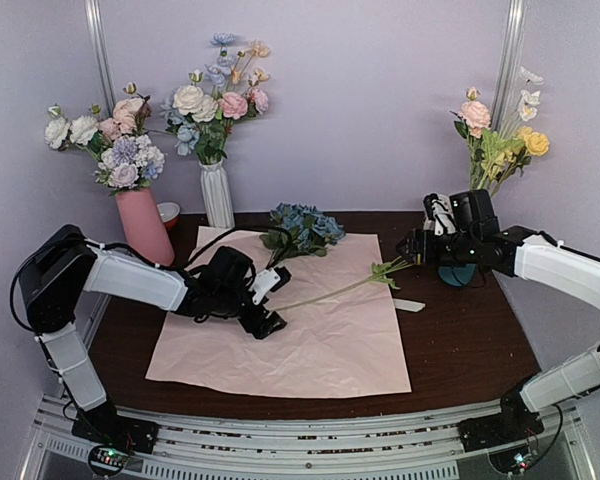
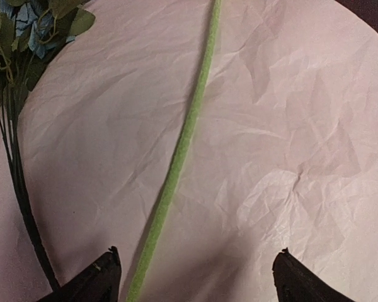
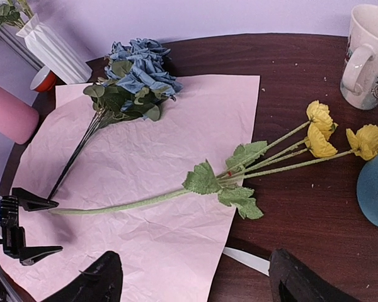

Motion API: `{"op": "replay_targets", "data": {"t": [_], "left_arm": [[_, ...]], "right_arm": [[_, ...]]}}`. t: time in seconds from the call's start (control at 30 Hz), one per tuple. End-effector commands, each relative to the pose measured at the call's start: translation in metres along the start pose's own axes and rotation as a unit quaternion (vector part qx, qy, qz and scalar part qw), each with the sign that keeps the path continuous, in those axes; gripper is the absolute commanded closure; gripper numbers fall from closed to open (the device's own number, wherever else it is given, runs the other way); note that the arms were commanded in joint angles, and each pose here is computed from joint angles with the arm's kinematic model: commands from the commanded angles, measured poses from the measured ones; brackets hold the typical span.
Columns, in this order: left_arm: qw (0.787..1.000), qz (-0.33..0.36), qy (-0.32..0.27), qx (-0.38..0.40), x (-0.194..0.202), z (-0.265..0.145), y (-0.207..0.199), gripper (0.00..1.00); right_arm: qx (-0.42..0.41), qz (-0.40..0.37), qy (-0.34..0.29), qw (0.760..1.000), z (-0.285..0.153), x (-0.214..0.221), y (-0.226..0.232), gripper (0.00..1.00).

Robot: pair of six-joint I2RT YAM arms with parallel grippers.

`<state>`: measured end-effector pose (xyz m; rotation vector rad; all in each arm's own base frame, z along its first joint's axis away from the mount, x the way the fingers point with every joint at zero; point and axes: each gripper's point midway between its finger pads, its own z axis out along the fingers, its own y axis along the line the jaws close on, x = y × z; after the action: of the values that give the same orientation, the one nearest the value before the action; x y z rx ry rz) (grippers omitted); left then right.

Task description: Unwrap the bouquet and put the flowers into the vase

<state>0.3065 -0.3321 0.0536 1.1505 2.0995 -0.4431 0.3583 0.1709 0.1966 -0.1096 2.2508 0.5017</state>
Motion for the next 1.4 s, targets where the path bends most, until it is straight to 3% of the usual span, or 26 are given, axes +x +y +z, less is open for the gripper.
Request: {"op": "replay_targets", "data": {"t": [0.0,0.57,0.9,1.17,1.37], "left_arm": [[1.000,0.019,-0.002,0.003,-0.007,0.009,0.003,0.14],[0.999,0.009,0.015,-0.044,-0.007,0.025,0.036,0.24],[0.999,0.030,0.005,0.017,-0.009,0.030,0.028,0.28],[0.999,0.034,0.002,0.035,-0.010,0.046,0.027,0.47],[0.999,0.033,-0.006,0.036,-0.011,0.048,0.027,0.84]], "right_arm": [[-0.019,0.007,-0.016,1.000,-0.004,0.000,0.006,0.18],[-0.042,0.012,-0.007,0.999,0.002,0.010,0.011,0.18],[-0.043,0.015,0.000,0.999,0.006,0.016,0.009,0.18],[-0.045,0.017,0.003,0.999,0.006,0.018,0.010,0.18],[-0.044,0.017,0.005,0.999,0.007,0.019,0.009,0.18]]}}
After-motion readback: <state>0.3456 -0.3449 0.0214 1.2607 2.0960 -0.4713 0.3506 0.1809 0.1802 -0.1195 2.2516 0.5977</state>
